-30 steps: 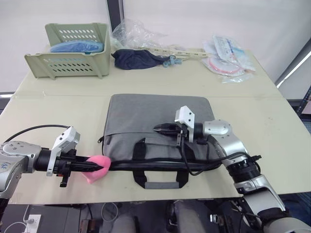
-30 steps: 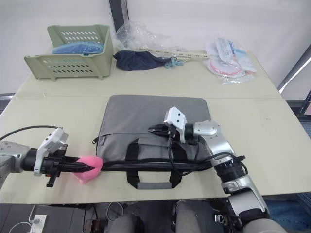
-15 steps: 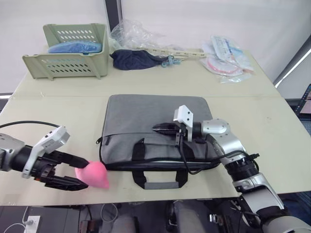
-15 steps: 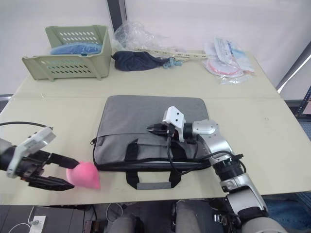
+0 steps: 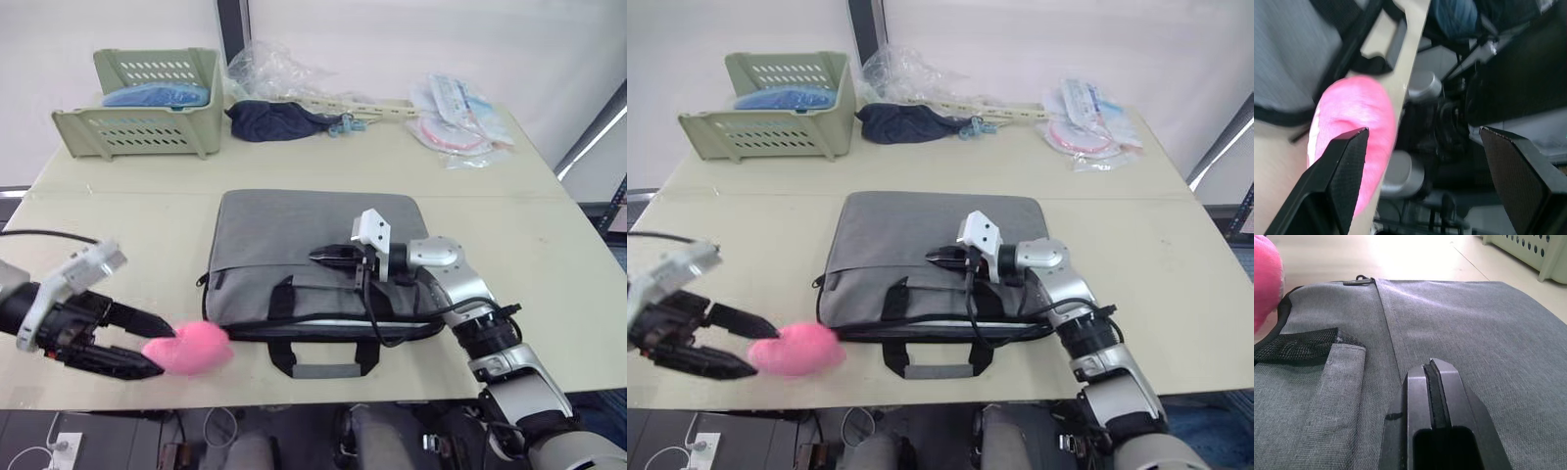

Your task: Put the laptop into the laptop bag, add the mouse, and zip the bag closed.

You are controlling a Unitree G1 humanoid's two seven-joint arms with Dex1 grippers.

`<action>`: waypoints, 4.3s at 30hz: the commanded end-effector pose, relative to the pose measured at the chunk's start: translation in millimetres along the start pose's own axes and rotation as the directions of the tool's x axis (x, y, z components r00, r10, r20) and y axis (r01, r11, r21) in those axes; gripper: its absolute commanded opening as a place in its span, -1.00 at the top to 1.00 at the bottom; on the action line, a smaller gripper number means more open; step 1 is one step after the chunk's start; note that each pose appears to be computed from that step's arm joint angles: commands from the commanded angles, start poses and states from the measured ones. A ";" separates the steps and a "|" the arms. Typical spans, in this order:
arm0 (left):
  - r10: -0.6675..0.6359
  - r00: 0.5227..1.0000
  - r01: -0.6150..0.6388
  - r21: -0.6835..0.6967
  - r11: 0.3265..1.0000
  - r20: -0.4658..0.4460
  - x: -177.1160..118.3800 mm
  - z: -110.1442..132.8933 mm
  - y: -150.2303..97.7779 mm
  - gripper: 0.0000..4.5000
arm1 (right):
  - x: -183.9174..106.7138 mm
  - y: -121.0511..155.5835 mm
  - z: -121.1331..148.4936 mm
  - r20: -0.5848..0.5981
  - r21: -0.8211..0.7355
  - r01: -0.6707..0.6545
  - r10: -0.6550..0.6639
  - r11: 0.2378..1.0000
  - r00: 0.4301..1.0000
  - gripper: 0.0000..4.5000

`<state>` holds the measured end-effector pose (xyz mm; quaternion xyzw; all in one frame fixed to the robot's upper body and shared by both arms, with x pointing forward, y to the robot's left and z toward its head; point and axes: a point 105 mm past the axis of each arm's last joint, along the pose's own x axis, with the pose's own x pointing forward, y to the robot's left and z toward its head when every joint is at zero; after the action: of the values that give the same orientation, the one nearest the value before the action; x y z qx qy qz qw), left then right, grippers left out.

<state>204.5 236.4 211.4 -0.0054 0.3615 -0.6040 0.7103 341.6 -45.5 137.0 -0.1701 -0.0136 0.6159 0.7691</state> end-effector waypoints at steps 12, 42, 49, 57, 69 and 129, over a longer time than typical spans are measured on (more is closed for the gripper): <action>0.197 0.978 -0.205 0.166 0.965 0.060 -7.9 -0.7 60.2 -0.72 | -12.4 8.4 -55.1 -0.171 0.124 0.033 -0.012 0.992 0.985 1.00; -0.024 0.997 0.040 0.221 0.974 -0.072 28.3 -46.6 31.5 0.99 | -15.1 9.0 -57.8 -0.180 0.133 0.032 -0.008 0.991 0.984 1.00; -0.080 0.997 0.080 0.156 0.985 -0.006 55.3 -51.0 18.6 0.99 | -13.9 10.8 -61.0 -0.179 0.144 0.036 -0.009 0.989 0.984 1.00; -0.072 0.997 0.064 0.166 0.984 0.038 75.5 -52.4 21.4 0.99 | -14.1 12.7 -62.8 -0.187 0.145 0.033 -0.005 0.989 0.982 1.00; -0.105 0.989 0.084 0.177 0.981 0.108 101.3 -52.4 14.1 0.99 | -12.7 13.9 -64.9 -0.189 0.146 0.035 -0.007 0.989 0.982 1.00; 0.209 0.938 -0.323 0.480 0.816 0.277 8.3 -5.4 48.5 -0.96 | -15.0 8.4 -67.6 -0.192 0.136 0.051 -0.024 0.989 0.981 1.00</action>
<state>235.1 236.9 168.4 0.1399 0.1299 -0.5867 0.7870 344.4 -53.4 134.4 -0.1748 -0.0197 0.6083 0.7740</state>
